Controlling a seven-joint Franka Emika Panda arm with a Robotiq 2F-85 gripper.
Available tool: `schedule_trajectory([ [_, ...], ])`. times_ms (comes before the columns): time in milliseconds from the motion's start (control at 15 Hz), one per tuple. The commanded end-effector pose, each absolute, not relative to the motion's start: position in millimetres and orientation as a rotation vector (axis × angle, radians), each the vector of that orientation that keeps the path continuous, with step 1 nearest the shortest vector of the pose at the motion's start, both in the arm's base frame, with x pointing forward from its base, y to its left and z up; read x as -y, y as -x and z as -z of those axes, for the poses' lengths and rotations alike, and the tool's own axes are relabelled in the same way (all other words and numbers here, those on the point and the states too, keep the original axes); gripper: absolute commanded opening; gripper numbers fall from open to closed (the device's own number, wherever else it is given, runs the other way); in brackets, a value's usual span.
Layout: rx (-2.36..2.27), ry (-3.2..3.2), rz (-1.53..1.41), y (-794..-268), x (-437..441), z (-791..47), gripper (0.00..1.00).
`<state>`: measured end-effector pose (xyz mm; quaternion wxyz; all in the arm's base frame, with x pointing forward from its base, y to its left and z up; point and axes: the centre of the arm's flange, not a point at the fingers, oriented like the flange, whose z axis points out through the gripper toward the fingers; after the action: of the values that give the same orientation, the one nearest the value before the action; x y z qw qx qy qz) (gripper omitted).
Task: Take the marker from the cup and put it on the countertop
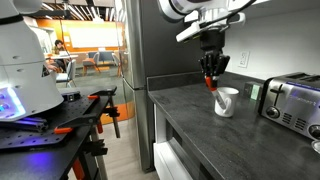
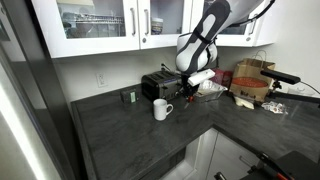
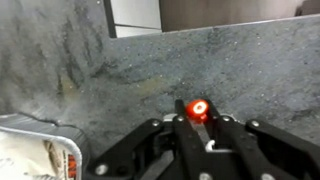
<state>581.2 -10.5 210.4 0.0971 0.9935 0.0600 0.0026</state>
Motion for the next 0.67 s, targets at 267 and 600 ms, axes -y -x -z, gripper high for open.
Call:
schedule_trajectory([
  [267,0.431,-2.957,0.029,-616.4,-12.1,-167.5,0.06],
  [600,0.686,-2.747,0.038,-624.9,-10.5,-141.4,0.06],
])
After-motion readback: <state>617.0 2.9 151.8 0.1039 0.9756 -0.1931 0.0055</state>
